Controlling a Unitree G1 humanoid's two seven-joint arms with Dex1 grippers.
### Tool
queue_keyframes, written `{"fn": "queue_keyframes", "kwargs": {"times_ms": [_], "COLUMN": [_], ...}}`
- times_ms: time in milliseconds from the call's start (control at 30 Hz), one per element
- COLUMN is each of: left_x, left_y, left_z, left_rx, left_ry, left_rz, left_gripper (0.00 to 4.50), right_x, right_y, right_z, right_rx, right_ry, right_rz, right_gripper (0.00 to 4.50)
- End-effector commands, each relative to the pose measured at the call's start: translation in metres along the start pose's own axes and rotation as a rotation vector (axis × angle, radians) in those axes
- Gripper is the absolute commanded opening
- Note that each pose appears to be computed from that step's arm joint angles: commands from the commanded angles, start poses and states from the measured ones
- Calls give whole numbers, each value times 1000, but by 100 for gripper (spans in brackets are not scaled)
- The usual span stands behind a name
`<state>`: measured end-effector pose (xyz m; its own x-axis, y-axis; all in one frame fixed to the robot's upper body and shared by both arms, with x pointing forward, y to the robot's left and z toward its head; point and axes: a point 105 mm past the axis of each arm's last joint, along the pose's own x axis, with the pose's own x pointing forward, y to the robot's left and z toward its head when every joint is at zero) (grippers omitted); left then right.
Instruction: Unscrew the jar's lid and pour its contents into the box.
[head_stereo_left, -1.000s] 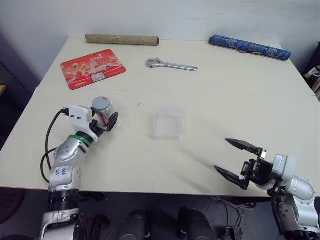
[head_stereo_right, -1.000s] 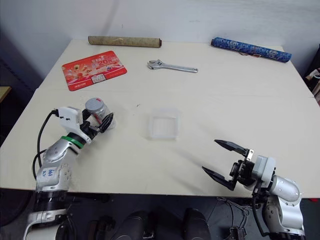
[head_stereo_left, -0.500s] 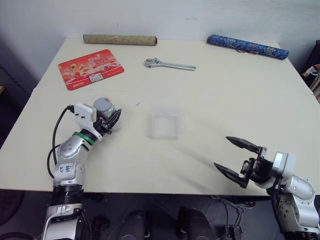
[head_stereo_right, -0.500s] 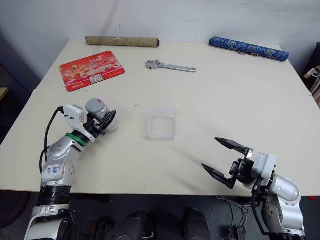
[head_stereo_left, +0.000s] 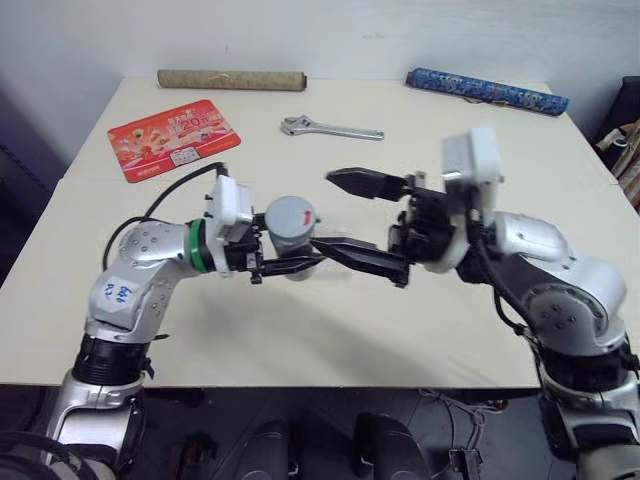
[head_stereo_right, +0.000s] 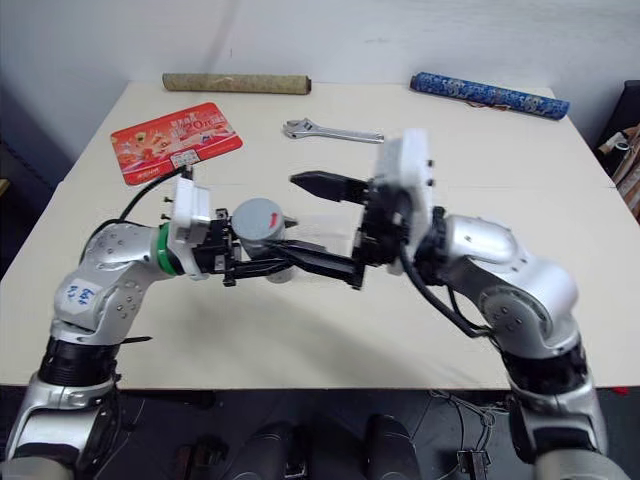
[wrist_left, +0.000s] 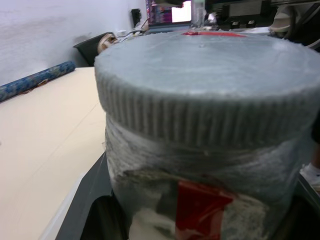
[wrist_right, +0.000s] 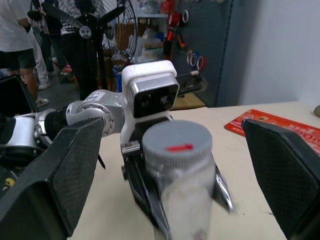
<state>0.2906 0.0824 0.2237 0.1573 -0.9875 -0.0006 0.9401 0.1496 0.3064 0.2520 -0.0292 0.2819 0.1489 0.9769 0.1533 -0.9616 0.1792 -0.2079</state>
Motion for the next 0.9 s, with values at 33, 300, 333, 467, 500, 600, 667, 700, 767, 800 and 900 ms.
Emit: {"fn": "queue_keyframes", "kwargs": {"times_ms": [33, 300, 333, 467, 500, 600, 667, 700, 767, 800, 900], "left_x": [7, 14, 16, 18, 18, 19, 20, 20, 19, 18, 16], "left_y": [-3, -2, -2, -4, -5, -4, -5, -6, -11, -12, -22], "left_z": [6, 5, 5, 5, 5, 6, 6, 6, 5, 5, 9], "left_rx": [28, 26, 26, 24, 25, 25, 27, 25, 22, 20, 15], "left_ry": [-21, -26, -32, -36, -34, -43, -42, -40, -34, -35, -57], "left_rz": [-29, -16, -11, -13, -13, -4, -7, -12, -48, -62, -160], "left_gripper": [235, 235, 235, 235, 235, 235, 235, 235, 235, 235, 235], "right_x": [9, 12, 11, 10, 9, 7, 7, 8, 6, 4, -5], "right_y": [-4, -11, -10, -10, -10, -8, -8, -7, -4, -2, 11], "right_z": [-1, -10, -10, -8, -9, -12, -10, -9, -8, -8, -8], "right_rx": [-15, -23, -24, -18, -24, -43, -46, -49, -56, -57, -41], "right_ry": [29, 71, 72, 52, 56, 71, 60, 52, 57, 62, 85], "right_rz": [-25, -52, -50, -56, -50, -28, -23, -16, 35, 61, 236], "right_gripper": [450, 450, 450, 450, 431, 356, 287, 255, 254, 254, 254]}}
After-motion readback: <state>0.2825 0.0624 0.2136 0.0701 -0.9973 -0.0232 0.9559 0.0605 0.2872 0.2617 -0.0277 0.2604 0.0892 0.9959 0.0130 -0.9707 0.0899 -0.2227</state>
